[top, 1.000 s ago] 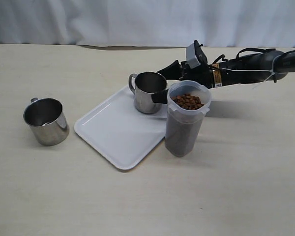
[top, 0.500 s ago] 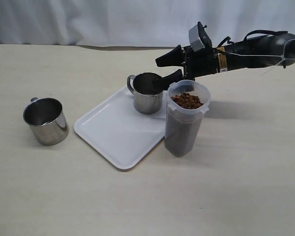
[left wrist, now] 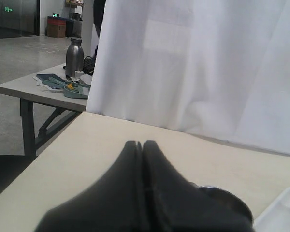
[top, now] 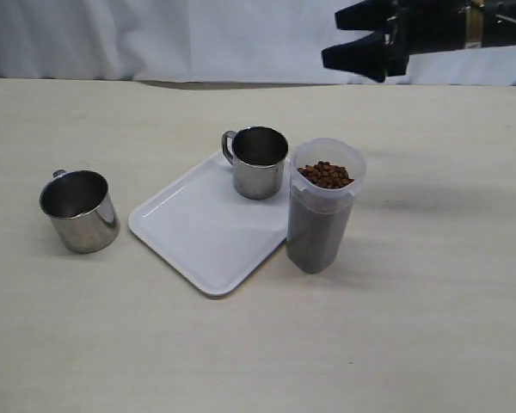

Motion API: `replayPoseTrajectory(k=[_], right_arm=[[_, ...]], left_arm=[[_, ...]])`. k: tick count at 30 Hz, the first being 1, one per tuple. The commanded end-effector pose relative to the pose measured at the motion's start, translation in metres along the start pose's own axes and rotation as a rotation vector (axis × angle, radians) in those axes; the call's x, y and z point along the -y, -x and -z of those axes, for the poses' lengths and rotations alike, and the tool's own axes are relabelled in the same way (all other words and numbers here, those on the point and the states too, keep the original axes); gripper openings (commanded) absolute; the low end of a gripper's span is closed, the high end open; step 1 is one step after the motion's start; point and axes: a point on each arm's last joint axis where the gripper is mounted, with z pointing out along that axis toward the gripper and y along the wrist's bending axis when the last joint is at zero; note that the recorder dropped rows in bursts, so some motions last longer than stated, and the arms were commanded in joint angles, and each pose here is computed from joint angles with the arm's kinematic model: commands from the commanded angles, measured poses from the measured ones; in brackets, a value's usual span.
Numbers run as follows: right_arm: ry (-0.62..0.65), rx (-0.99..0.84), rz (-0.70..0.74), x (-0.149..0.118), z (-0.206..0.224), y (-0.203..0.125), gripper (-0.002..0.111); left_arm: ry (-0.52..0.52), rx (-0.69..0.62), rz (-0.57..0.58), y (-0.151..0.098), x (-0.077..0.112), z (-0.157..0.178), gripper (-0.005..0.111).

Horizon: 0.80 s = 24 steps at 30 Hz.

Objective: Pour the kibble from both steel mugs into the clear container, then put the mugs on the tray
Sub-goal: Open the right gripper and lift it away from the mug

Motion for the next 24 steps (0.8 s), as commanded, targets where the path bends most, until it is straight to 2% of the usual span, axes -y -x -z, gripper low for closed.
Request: replayPoseTrajectory(k=[1,3,5,12,19,23,24], right_arm=[[-0.094,0.016,-0.087,0.008,0.041,0.014,0.036],[-0.132,0.023,-0.139,0.012,0.058,0.017,0.017],[-0.17,0.033,-0.206,0.014,0.075,0.019,0.005],[-0.243,0.076,-0.5,0.008,0.112,0.025,0.005],[-0.244,0.068,-0.531,-0.024,0.119,0.03,0.005],[-0.237,0.059,-0.571,-0.057,0.12,0.031,0.005],[-0.289,0.06,-0.587,-0.065,0.12,0.029,0.005]], left_arm=[[0.001,0.002,0.001,0.0,0.0,0.0,0.0],[0.001,0.002,0.001,0.0,0.0,0.0,0.0],[0.001,0.002,0.001,0.0,0.0,0.0,0.0],[0.001,0.002,0.001,0.0,0.0,0.0,0.0],[0.001,0.002,0.001,0.0,0.0,0.0,0.0],[0.001,0.002,0.001,0.0,0.0,0.0,0.0],[0.001,0.002,0.001,0.0,0.0,0.0,0.0]])
